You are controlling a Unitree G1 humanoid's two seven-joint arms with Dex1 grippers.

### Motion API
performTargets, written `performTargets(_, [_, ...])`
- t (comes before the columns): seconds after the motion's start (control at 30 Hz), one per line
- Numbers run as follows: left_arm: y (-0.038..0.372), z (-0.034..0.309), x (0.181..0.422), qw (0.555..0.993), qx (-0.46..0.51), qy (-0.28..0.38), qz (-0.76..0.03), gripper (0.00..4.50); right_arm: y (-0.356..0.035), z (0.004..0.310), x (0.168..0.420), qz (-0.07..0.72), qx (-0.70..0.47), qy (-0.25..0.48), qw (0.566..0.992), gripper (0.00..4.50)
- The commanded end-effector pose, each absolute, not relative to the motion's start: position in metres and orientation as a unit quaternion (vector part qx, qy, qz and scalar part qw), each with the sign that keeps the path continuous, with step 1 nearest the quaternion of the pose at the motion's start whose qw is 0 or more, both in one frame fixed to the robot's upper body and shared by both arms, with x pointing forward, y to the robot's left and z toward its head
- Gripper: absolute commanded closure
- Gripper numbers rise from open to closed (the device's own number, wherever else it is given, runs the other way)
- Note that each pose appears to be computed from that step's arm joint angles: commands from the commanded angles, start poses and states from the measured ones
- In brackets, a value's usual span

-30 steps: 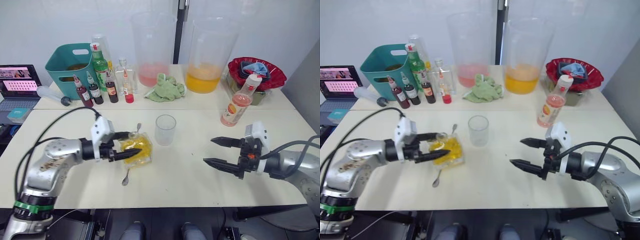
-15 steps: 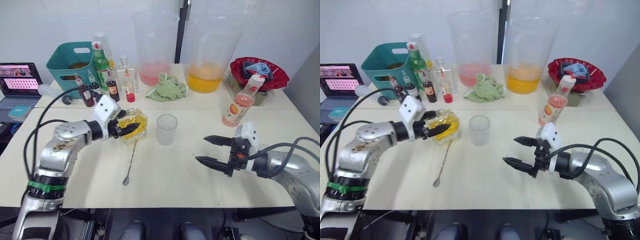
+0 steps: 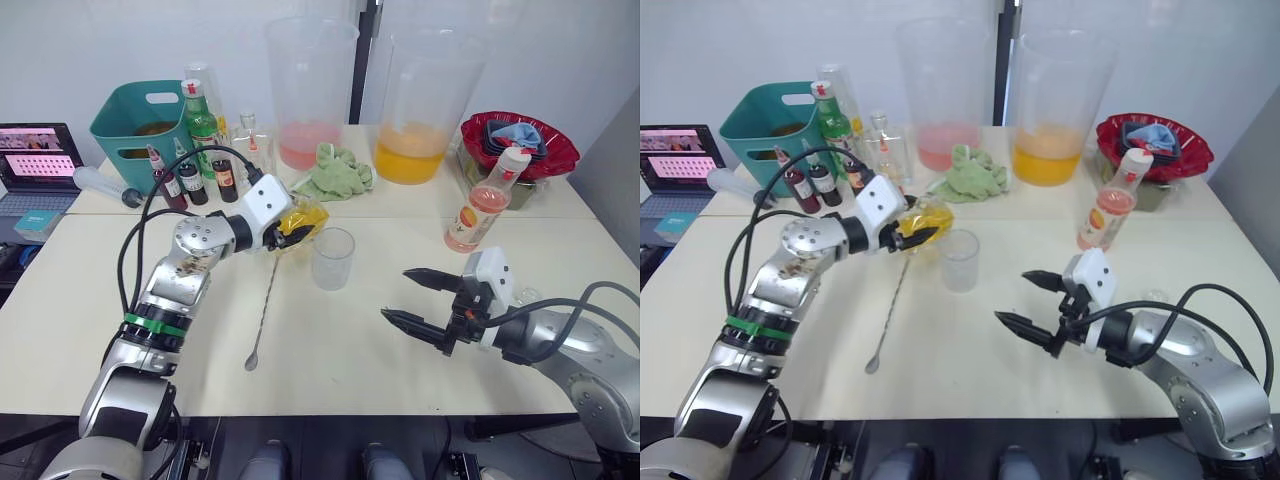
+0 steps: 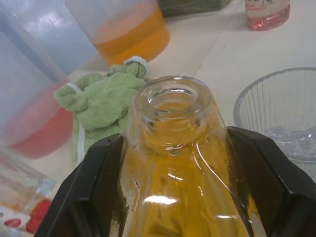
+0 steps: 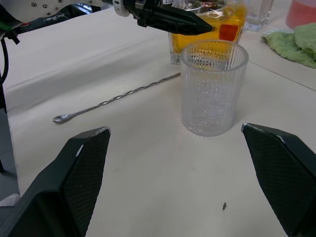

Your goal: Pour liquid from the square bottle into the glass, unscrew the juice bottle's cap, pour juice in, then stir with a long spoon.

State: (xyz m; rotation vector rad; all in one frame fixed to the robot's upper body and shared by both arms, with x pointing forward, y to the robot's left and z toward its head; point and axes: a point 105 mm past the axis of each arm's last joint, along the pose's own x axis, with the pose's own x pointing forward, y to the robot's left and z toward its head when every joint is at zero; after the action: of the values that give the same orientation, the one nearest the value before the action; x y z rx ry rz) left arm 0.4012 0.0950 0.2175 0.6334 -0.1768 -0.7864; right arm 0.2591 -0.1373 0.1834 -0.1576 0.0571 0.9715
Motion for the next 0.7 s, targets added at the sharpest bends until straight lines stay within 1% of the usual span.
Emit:
performTargets(0.03, [0.085, 0.265, 0.399, 0.854, 0.337, -0.187, -0.349, 1.74, -0.136, 0.194, 0.254, 0.464, -0.084, 0.007, 0.882, 0.00])
performTargets(0.37, [0.078, 0.265, 0.402, 0.825, 0.399, -0.246, -0.316, 1.74, -0.137, 0.193, 0.253, 0.453, -0.088, 0.007, 0.887, 0.00])
performTargets(0.47, [0.074, 0.265, 0.403, 0.808, 0.431, -0.277, -0.290, 1.74, -0.136, 0.193, 0.254, 0.452, -0.089, 0.004, 0.888, 0.00])
performTargets(0.7, [0.070, 0.265, 0.403, 0.784, 0.470, -0.310, -0.261, 1.74, -0.136, 0.192, 0.254, 0.448, -0.089, 0.005, 0.890, 0.00])
